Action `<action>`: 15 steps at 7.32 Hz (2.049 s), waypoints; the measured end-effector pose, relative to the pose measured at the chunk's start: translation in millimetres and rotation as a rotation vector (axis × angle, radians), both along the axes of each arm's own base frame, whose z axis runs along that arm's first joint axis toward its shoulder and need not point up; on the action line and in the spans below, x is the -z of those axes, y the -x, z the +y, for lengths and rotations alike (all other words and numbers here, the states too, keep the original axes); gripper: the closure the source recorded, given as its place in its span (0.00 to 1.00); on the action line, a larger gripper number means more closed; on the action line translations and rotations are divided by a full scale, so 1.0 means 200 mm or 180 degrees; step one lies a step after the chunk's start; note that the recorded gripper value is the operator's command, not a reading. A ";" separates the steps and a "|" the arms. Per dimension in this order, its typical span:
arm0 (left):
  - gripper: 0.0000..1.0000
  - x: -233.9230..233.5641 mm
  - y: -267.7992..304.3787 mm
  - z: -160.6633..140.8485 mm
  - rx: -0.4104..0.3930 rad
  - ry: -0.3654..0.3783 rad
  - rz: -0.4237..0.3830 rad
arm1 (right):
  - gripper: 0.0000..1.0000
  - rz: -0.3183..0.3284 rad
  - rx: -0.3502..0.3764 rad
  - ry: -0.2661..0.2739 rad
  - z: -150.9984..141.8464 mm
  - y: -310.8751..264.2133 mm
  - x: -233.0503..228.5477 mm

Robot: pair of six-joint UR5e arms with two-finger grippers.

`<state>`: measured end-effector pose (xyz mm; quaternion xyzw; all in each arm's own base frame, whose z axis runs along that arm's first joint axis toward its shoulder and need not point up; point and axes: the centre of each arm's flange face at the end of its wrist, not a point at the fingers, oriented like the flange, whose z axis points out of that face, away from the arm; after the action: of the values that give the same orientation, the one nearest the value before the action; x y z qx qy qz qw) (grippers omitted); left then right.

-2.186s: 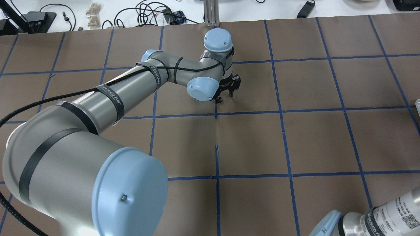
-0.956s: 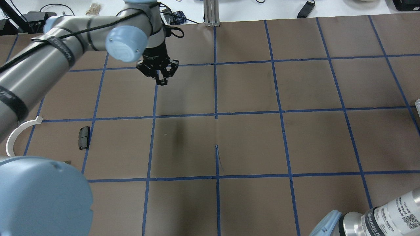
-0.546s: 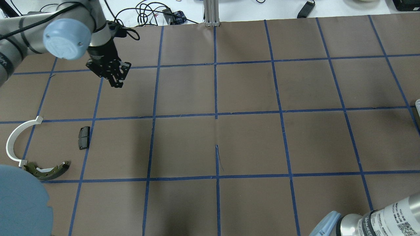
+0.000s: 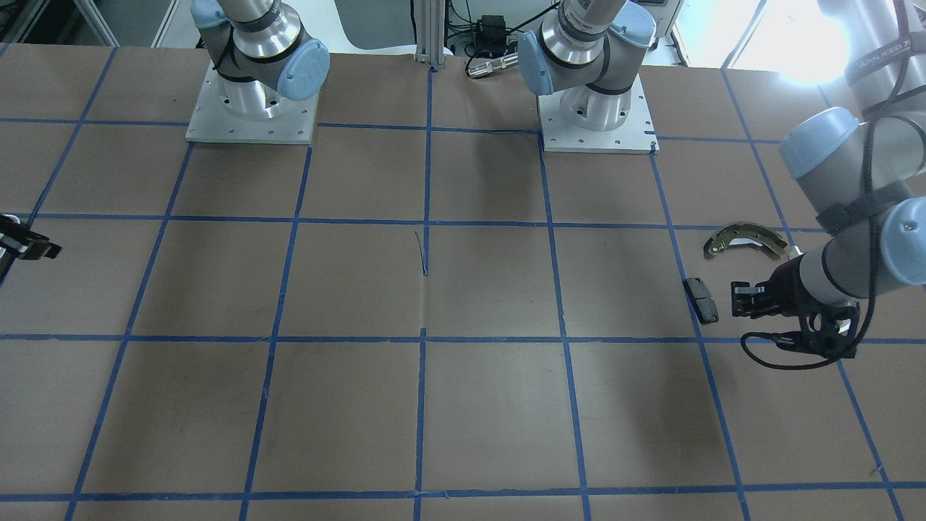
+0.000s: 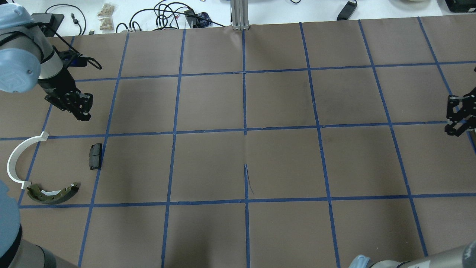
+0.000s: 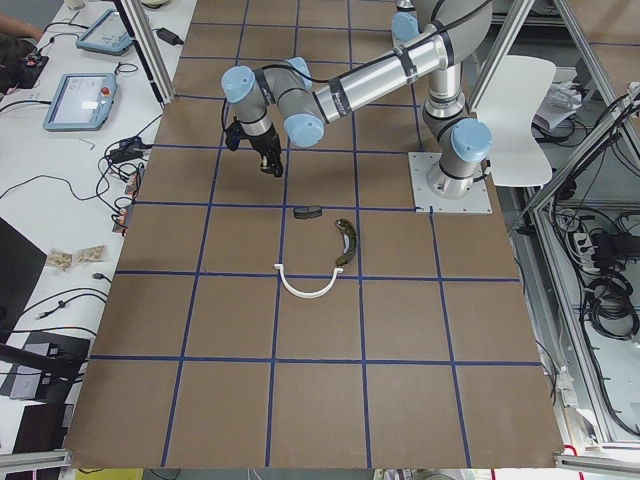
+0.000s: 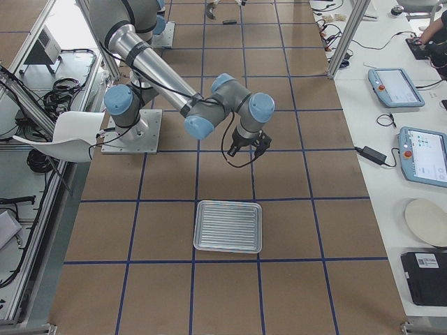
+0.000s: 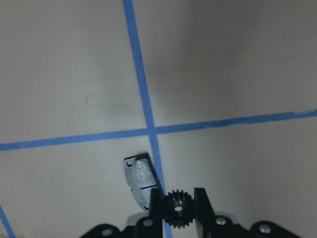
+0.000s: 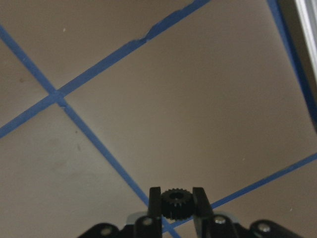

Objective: Place bearing gear from tray to pile

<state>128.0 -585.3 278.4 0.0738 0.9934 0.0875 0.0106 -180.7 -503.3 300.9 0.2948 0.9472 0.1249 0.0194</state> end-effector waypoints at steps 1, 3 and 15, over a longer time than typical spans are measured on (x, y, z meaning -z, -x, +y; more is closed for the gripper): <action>1.00 0.13 -0.18 0.06 0.0063 0.0134 0.0001 | 1.00 0.0017 0.0273 -0.0016 0.02 -0.27 -0.02; 0.74 0.34 -0.31 0.21 0.0023 0.0248 0.0134 | 1.00 0.0169 0.0739 -0.0069 0.03 -0.85 -0.03; 0.00 -0.10 1.03 0.14 -0.0616 0.0479 0.0096 | 0.00 -0.0144 0.1669 0.0713 -0.08 -2.42 0.41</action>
<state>-77.3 -557.3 297.7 -0.0222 0.9997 0.0121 -0.0073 302.9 -519.1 218.8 0.5227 0.8459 0.0167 0.1046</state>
